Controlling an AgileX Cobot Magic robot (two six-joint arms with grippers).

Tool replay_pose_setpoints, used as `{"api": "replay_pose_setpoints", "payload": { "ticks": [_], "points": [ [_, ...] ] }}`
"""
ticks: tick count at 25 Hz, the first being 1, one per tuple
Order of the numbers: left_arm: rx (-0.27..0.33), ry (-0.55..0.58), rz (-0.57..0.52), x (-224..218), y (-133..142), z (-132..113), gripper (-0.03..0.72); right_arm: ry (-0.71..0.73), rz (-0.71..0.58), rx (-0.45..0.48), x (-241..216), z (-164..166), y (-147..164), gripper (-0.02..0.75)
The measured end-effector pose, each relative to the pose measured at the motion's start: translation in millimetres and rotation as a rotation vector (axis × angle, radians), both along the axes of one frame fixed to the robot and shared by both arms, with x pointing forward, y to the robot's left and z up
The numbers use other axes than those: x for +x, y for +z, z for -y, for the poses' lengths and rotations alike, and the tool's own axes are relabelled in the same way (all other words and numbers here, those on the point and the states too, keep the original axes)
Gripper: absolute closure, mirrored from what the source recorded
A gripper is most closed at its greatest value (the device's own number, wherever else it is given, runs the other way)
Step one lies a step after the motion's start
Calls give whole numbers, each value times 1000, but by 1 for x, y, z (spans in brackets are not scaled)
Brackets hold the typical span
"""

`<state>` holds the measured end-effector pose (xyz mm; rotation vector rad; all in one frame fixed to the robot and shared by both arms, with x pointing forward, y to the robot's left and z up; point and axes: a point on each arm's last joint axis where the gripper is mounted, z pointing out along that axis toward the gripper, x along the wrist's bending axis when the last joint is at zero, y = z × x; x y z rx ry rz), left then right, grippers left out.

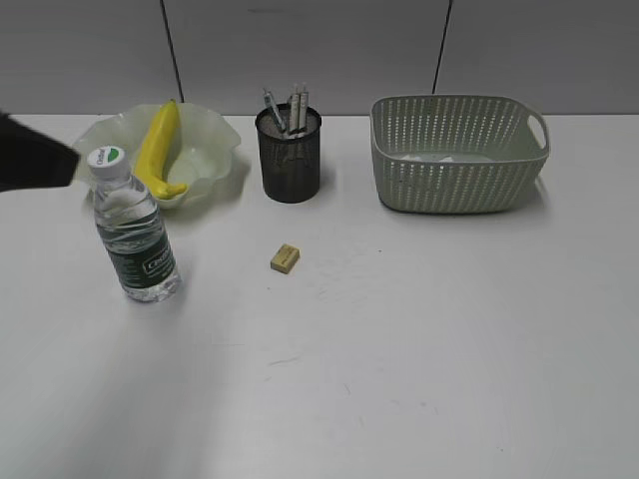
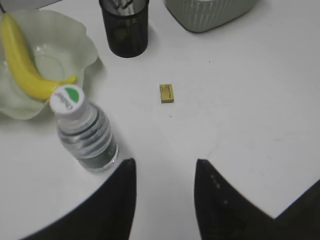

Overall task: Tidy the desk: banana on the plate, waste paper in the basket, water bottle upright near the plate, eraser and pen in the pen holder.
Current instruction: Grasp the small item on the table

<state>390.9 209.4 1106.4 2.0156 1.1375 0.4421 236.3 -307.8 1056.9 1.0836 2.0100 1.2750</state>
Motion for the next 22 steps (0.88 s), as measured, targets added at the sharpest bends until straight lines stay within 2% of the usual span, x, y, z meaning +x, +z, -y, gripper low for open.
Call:
{"api": "replay_pose_setpoints", "payload": {
  "ticks": [4,8,10,14,22],
  "points": [
    [63,-78,-51,48,0,37,395,0,-1,-1,0,0,0,367],
    [107,-144,-109,87,-14,80,377,-1,0,-1,0,0,0,367],
    [125,-167,-137,106,-28,102,342,-1,0,-2,0,0,0,367],
    [132,-159,-184,137,-49,128,273,-2,1,-3,0,0,0,367],
    [194,-149,-334,180,-96,160,249,-2,2,-2,0,0,0,367]
  ]
}}
